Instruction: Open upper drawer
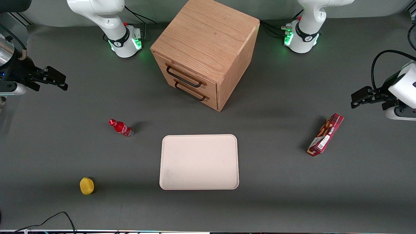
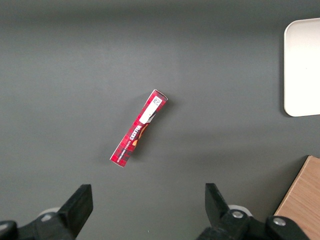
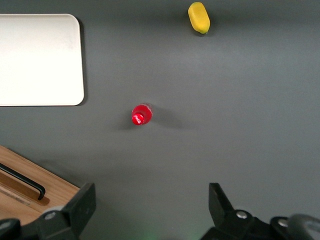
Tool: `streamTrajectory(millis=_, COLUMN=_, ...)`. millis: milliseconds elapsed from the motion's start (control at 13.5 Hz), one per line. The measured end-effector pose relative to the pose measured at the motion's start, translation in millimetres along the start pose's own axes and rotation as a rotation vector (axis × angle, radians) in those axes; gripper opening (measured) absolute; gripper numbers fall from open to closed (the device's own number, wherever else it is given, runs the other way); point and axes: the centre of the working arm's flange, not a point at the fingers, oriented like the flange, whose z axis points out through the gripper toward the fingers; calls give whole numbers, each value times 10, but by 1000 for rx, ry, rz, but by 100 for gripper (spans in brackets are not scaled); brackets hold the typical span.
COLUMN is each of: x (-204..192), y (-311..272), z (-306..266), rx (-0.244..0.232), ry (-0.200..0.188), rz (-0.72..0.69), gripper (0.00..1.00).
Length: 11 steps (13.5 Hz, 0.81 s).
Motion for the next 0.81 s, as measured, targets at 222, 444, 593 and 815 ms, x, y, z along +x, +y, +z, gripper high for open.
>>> streamTrajectory(millis=222, x=1, y=4, z=-16, rx=0, ry=3, rz=1, gripper=100)
streamTrajectory(millis=444, x=2, y=10, z=-42, rx=1, ry=9, rz=2, gripper=100)
streamTrajectory(millis=593, x=0, y=18, z=-47, rx=1, ry=7, rz=3, gripper=100)
streamTrajectory(millis=815, x=-52, y=2, z=-87, rx=-2, ry=-22, rz=-1, gripper=100)
